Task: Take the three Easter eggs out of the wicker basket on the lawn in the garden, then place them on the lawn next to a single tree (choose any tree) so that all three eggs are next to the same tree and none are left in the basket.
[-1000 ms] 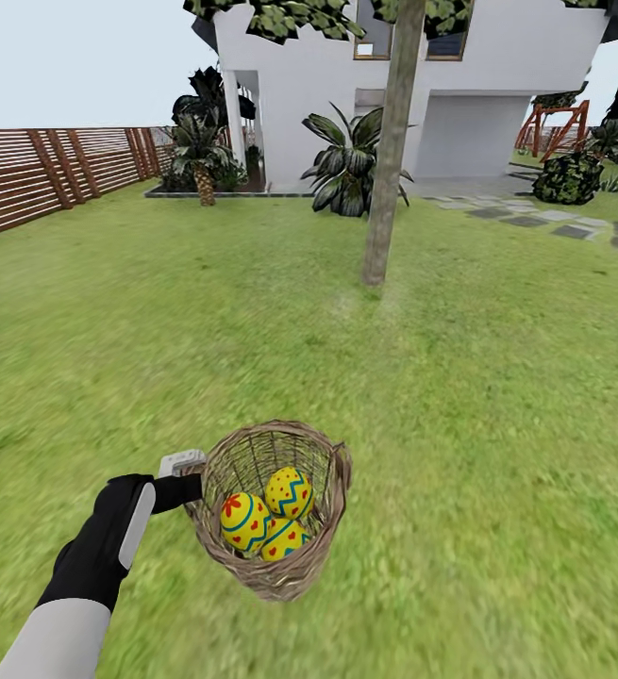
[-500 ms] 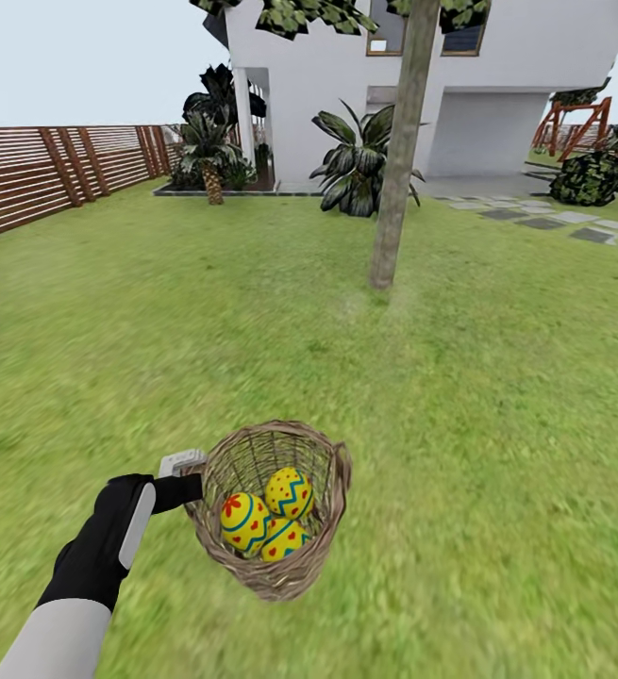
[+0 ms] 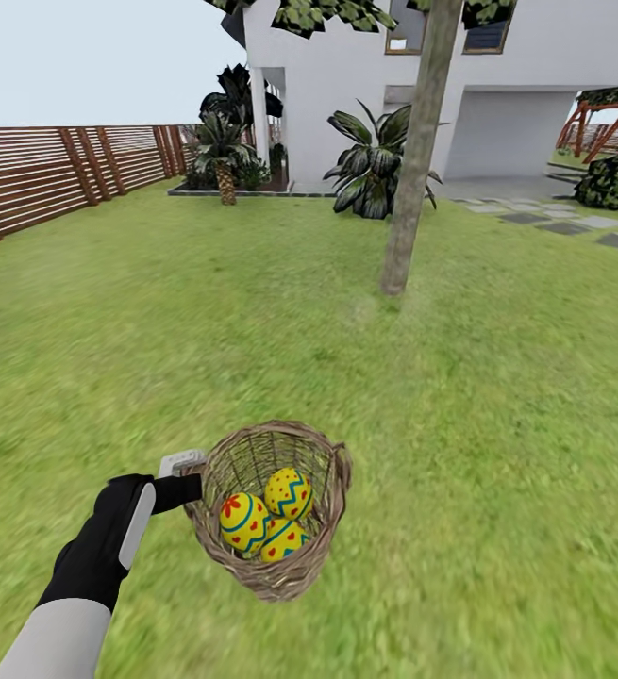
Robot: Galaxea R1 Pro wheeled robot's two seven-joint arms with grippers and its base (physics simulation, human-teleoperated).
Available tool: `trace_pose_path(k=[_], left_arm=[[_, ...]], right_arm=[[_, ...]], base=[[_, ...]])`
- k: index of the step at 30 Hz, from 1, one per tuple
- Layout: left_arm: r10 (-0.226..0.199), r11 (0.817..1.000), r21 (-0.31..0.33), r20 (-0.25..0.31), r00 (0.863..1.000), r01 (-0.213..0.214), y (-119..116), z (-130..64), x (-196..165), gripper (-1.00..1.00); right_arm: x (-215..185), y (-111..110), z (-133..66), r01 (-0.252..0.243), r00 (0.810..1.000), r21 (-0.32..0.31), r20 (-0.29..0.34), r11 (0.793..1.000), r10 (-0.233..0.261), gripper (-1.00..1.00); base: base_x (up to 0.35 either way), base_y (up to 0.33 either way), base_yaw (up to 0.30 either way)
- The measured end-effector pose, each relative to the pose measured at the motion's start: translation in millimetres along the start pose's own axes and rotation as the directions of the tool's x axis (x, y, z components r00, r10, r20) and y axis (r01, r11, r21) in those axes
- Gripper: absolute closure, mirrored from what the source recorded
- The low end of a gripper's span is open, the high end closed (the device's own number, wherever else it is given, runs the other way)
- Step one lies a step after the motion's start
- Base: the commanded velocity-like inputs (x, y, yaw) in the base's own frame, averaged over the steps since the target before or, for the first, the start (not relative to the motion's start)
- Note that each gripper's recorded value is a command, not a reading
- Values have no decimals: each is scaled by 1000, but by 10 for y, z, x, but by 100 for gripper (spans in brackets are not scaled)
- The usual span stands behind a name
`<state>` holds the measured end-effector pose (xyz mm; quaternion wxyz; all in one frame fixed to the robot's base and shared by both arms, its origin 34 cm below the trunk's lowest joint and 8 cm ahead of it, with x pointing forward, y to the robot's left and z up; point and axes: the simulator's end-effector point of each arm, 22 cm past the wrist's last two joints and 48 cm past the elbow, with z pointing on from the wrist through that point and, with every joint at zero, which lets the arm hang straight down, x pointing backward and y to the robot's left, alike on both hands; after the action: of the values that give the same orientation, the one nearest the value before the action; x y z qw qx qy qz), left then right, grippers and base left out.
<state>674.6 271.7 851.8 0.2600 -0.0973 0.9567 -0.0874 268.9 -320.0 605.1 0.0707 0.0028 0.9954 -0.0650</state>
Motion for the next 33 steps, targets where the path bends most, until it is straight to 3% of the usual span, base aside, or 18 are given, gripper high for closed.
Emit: trace_pose_path(k=[33], left_arm=[[-5,1000,2,2,1000,5,0,-4,-8,100]], right_arm=[[1,21,-2,-4,1000,0,1,1000,4,-100]], base=[[292,-132,1]])
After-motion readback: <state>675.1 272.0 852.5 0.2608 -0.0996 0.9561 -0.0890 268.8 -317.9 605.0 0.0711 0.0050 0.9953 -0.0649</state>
